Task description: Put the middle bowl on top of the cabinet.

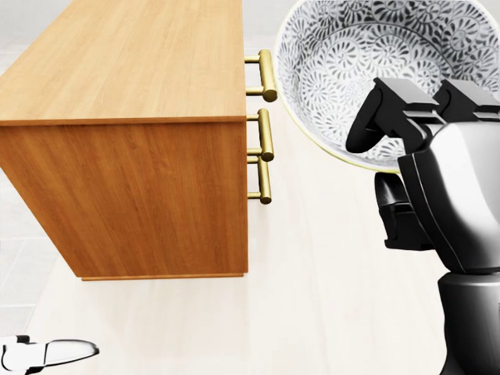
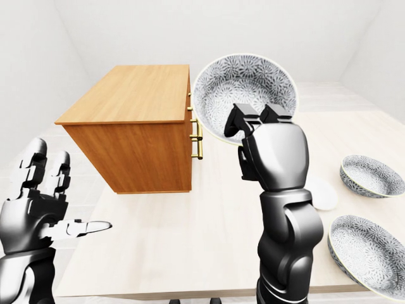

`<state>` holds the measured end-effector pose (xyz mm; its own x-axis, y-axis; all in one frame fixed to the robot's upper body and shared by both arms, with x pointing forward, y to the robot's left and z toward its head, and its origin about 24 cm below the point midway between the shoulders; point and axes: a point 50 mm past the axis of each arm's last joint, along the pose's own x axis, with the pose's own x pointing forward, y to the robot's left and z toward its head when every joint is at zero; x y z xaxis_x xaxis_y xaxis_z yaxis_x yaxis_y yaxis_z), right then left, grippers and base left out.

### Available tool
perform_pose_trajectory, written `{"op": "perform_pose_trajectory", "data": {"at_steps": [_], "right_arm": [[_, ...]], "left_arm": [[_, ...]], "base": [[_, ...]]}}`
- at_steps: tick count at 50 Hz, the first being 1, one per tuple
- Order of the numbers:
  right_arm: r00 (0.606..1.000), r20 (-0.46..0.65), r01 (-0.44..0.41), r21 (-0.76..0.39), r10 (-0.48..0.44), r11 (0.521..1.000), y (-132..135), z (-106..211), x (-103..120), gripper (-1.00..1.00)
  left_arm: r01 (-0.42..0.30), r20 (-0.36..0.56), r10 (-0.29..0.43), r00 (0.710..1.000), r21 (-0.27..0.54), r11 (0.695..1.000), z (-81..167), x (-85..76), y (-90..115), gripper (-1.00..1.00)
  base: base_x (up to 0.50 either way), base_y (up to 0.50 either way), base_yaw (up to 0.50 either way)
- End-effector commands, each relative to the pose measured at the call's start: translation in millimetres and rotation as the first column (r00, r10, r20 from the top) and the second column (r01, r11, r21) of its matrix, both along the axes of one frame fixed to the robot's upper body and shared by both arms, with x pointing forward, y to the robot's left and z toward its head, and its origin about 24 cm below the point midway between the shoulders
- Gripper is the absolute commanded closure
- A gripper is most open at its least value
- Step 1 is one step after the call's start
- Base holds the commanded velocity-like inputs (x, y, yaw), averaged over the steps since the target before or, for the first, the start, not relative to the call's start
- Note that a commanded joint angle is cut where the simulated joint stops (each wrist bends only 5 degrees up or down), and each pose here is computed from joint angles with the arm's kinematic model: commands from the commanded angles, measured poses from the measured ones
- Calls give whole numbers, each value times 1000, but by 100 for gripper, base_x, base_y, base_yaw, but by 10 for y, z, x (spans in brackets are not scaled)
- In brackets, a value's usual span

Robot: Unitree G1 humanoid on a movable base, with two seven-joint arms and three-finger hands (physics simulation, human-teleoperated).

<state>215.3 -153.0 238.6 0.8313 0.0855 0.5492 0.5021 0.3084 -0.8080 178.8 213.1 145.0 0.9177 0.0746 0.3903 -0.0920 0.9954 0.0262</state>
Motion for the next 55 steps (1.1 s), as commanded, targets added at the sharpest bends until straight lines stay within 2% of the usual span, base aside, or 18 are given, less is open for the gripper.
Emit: {"op": "perform_pose_trajectory", "data": {"at_steps": [1, 10, 26, 36, 46, 55], "right_arm": [[996, 84, -16, -5, 16, 1000, 30, 136, -77, 100], [994, 103, -22, -17, 24, 1000, 49, 219, -100, 100], [984, 150, -87, -81, 98, 993, 93, 675, 232, 100], [973, 193, -105, -120, 127, 987, 131, 1077, 428, 100], [958, 165, -223, -90, 235, 971, 274, 1357, 682, 100], [916, 173, -375, 52, 361, 926, 432, 1583, 965, 100]], "left_arm": [[-4, 14, 4, 1000, 6, 1000, 32, -16, 6, -100], [-6, 19, 5, 1000, 10, 1000, 44, -20, 7, -100], [-6, 19, 6, 1000, 10, 1000, 45, -34, 2, -100], [-7, 17, 7, 1000, 5, 1000, 36, -21, 6, -100], [-4, 10, 4, 1000, 5, 1000, 24, -22, -1, -100], [-4, 8, 4, 1000, 5, 1000, 20, -32, -2, -100]], "base": [[0, 0, 0], [0, 0, 0], [0, 0, 0], [0, 0, 0], [0, 0, 0], [0, 0, 0]]}}
